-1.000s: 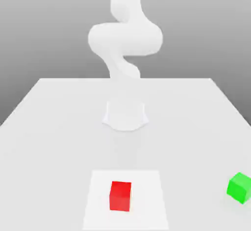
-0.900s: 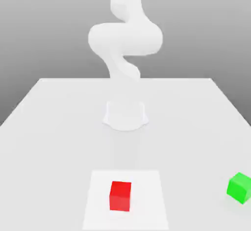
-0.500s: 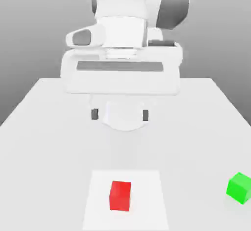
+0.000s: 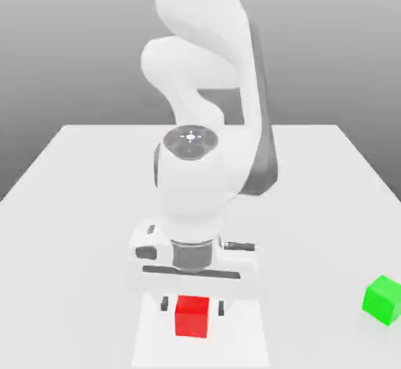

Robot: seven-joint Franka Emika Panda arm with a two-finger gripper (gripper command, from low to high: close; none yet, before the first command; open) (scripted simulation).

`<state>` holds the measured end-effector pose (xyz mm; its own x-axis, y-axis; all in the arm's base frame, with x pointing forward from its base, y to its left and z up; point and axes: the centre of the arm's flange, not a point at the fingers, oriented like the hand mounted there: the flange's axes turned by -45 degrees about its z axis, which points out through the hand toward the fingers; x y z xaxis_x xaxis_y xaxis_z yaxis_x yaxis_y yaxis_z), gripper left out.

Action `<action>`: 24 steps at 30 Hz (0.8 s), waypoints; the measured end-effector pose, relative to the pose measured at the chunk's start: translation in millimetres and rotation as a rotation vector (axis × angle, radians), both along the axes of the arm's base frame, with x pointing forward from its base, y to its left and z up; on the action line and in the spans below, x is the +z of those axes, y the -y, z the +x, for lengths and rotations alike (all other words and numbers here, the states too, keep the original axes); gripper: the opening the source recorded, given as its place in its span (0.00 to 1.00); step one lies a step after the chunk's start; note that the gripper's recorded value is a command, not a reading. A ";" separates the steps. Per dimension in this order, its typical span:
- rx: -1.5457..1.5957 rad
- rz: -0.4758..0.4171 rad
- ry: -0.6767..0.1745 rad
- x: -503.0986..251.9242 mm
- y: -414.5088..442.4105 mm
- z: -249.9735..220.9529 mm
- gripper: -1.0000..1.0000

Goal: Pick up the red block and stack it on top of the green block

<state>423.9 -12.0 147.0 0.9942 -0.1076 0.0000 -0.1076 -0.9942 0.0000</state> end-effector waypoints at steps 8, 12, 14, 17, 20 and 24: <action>0.000 0.000 0.000 27.6 0.0 1.1 0.00; 0.113 0.000 -0.001 62.8 -27.7 5.8 0.00; 0.292 -0.001 -0.002 68.9 -73.2 11.1 0.00; 0.559 -0.001 -0.003 76.6 -142.1 9.8 0.00; 0.822 0.000 -0.003 84.7 -210.5 -2.9 0.00; 1.169 -0.001 -0.002 76.7 -300.0 -31.6 0.00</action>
<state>392.3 287.9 223.7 0.4876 0.8730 -0.0017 0.8730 -0.4876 -0.0002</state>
